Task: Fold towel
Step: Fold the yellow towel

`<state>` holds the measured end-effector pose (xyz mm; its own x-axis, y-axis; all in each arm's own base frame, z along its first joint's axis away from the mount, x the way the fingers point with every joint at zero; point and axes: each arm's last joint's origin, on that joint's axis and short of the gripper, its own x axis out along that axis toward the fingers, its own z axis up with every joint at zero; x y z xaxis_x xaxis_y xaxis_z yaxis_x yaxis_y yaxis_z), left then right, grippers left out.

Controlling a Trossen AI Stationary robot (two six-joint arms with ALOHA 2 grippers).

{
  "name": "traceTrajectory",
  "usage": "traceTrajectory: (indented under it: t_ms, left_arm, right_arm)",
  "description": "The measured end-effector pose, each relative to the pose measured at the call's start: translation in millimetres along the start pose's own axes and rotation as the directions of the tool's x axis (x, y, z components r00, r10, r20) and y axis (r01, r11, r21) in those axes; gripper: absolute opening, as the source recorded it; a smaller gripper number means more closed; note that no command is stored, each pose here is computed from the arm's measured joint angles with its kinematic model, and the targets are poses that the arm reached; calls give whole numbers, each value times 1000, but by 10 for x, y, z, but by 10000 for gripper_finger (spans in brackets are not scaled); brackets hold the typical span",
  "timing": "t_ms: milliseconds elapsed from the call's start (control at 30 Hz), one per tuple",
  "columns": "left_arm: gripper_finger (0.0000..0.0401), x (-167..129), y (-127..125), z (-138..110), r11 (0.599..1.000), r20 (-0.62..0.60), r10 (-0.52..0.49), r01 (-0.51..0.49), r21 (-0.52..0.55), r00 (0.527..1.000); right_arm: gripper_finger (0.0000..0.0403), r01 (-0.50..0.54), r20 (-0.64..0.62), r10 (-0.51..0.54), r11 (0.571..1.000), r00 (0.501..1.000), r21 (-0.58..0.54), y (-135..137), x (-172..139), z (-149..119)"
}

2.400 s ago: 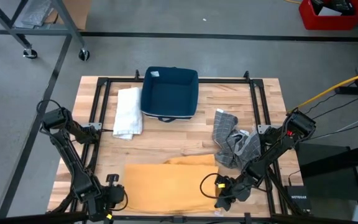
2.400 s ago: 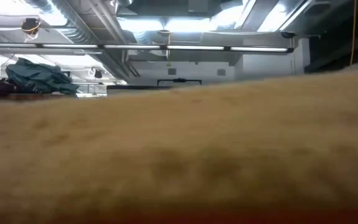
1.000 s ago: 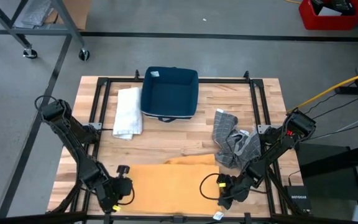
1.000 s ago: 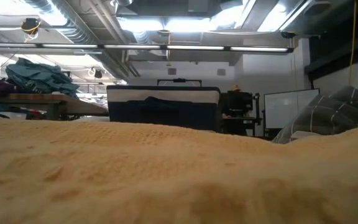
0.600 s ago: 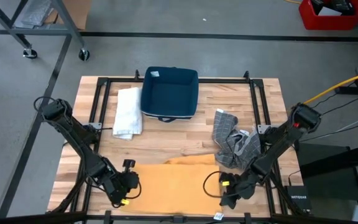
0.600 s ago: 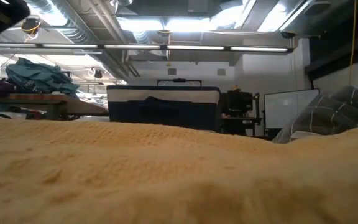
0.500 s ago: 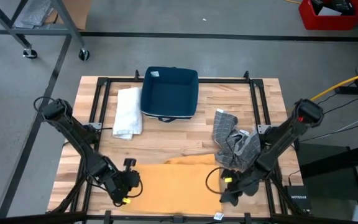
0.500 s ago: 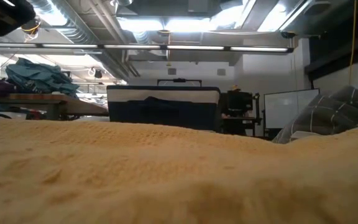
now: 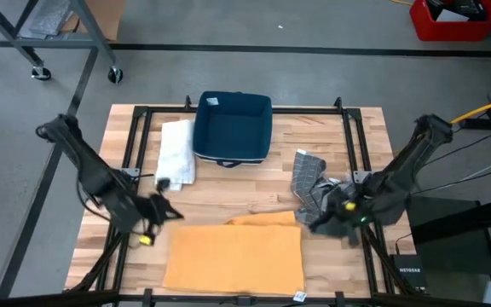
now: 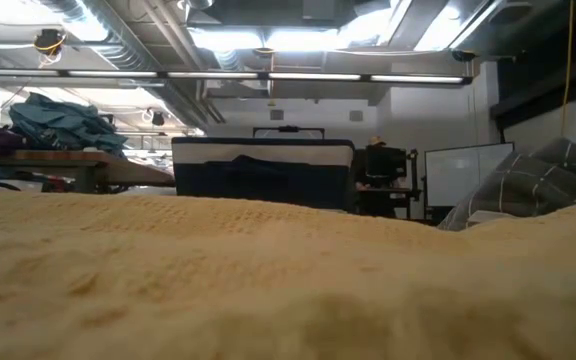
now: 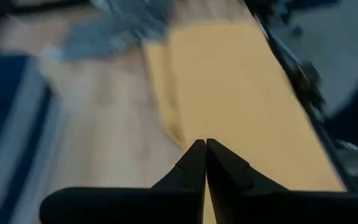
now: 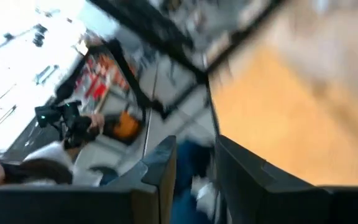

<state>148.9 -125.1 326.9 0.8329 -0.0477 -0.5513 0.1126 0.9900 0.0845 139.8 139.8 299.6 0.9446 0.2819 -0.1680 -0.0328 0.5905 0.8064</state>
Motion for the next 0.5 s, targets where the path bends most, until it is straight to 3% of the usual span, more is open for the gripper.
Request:
traceTrajectory:
  t_ms: [133,267,367,500]
  left_arm:
    - [5,-268,259,47,994,127,105,-102,-33,986]
    - [5,-420,430,51,989,181,147,-139,-56,972]
    - [5,-462,512,53,982,196,186,-179,-52,963]
    - [5,-451,588,64,963,195,269,-264,-51,943]
  right_arm:
    - [115,16,176,17,983,984,-185,35,-266,257]
    - [115,131,324,-14,931,946,-342,23,-459,430]
    - [115,258,428,-82,892,900,-371,-1,-526,497]
    - [115,380,522,-173,868,835,-321,-30,-538,518]
